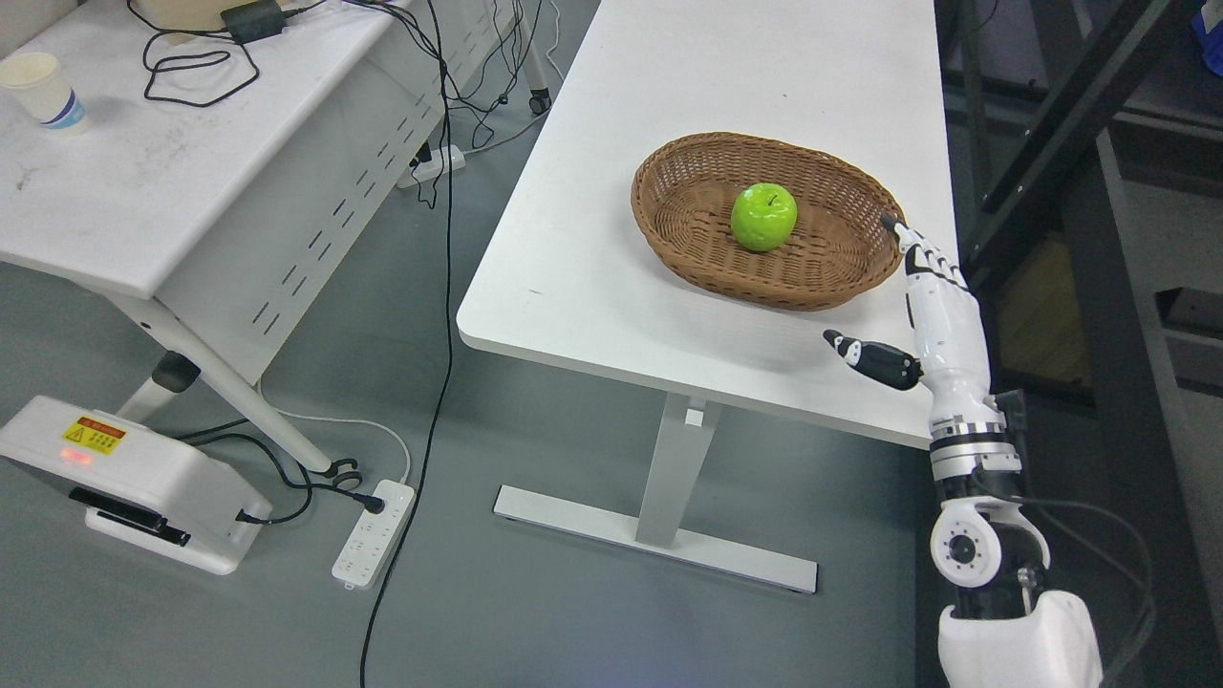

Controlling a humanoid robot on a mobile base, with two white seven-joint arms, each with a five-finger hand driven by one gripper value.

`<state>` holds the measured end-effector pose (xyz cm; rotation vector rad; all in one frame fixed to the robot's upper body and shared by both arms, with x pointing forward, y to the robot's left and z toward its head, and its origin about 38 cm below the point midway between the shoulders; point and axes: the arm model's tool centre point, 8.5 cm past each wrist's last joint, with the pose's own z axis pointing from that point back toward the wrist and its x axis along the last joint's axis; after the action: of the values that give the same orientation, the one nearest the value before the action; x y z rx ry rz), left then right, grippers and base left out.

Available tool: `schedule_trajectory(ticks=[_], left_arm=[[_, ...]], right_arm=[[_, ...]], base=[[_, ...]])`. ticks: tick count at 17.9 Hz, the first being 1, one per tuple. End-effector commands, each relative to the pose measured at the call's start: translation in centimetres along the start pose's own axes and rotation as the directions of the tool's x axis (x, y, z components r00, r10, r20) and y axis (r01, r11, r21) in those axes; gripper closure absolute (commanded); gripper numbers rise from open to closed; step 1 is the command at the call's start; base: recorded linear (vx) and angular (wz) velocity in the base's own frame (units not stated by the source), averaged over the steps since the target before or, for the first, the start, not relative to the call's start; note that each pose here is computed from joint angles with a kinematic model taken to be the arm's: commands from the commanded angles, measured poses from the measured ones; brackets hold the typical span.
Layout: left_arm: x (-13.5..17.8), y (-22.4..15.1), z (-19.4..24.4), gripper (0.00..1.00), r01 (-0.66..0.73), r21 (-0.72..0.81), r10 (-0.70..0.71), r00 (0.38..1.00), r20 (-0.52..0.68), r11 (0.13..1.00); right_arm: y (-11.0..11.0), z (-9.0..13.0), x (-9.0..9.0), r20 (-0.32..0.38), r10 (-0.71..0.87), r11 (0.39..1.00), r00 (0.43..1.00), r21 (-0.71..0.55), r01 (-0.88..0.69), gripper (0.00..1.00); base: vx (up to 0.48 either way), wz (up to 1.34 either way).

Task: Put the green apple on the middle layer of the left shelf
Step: 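Reach the right hand into the basket toward the green apple, then close the right hand fingers around the green apple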

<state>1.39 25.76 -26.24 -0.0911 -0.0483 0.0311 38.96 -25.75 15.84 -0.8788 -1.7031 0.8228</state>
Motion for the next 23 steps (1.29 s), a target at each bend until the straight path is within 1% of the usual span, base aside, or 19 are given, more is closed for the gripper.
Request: schedule_trajectory(ticks=[1, 2, 4, 7, 9, 12, 14, 16, 19, 21, 23], left_arm=[[1.4, 1.1, 0.2, 0.0, 0.005, 0.016, -0.005, 1.0, 0.022, 1.0], [1.4, 1.1, 0.2, 0.0, 0.005, 0.016, -0.005, 1.0, 0.022, 1.0], [1.4, 1.1, 0.2, 0.0, 0.005, 0.016, -0.005, 1.0, 0.022, 1.0], [1.4, 1.1, 0.2, 0.0, 0.005, 0.016, -0.005, 1.0, 0.022, 1.0], [1.4, 1.1, 0.2, 0.0, 0.005, 0.016, -0.005, 1.0, 0.022, 1.0], [1.4, 1.1, 0.2, 0.0, 0.005, 0.016, -0.005, 1.0, 0.022, 1.0], [1.4, 1.1, 0.2, 0.0, 0.005, 0.016, -0.005, 1.0, 0.021, 1.0], [1.4, 1.1, 0.2, 0.0, 0.003, 0.016, -0.004, 1.0, 0.022, 1.0], [1.4, 1.1, 0.2, 0.0, 0.003, 0.016, -0.004, 1.0, 0.022, 1.0], [1.4, 1.1, 0.2, 0.0, 0.005, 0.016, -0.005, 1.0, 0.022, 1.0], [1.4, 1.1, 0.2, 0.0, 0.005, 0.016, -0.005, 1.0, 0.022, 1.0]], right_arm=[[-0.6, -2.2, 2.0, 0.057, -0.005, 1.0, 0.998, -0.023, 0.007, 0.02], [-0.3, -2.4, 1.9, 0.052, -0.008, 1.0, 0.999, -0.014, 0.008, 0.02], [1.0, -3.0, 1.7, 0.041, -0.019, 1.0, 0.999, 0.021, 0.018, 0.02], [3.2, -3.5, 3.0, 0.069, -0.031, 0.995, 0.997, 0.094, 0.024, 0.02], [4.0, -3.8, 3.4, 0.074, -0.037, 0.991, 0.997, 0.132, 0.027, 0.02], [6.7, -4.4, 3.8, 0.072, -0.048, 0.977, 0.996, 0.211, 0.032, 0.02], [8.1, -4.7, 4.2, 0.082, -0.044, 0.968, 0.996, 0.249, 0.022, 0.02], [10.4, -4.3, 4.8, 0.101, -0.036, 0.948, 0.994, 0.319, 0.002, 0.02], [13.1, -3.3, 5.8, 0.141, -0.022, 0.9, 0.99, 0.434, -0.042, 0.02], [13.9, -3.3, 5.5, 0.145, 0.012, 0.882, 0.989, 0.464, -0.079, 0.02], [13.9, -4.1, 5.3, 0.14, 0.024, 0.88, 0.99, 0.468, -0.087, 0.02]], base=[[0.161, 0.01], [0.161, 0.01], [0.19, -0.02], [0.175, -0.09], [0.167, -0.15], [0.13, -0.11], [0.117, -0.07], [0.1, -0.05], [0.079, -0.03], [0.052, 0.0], [0.031, -0.02]])
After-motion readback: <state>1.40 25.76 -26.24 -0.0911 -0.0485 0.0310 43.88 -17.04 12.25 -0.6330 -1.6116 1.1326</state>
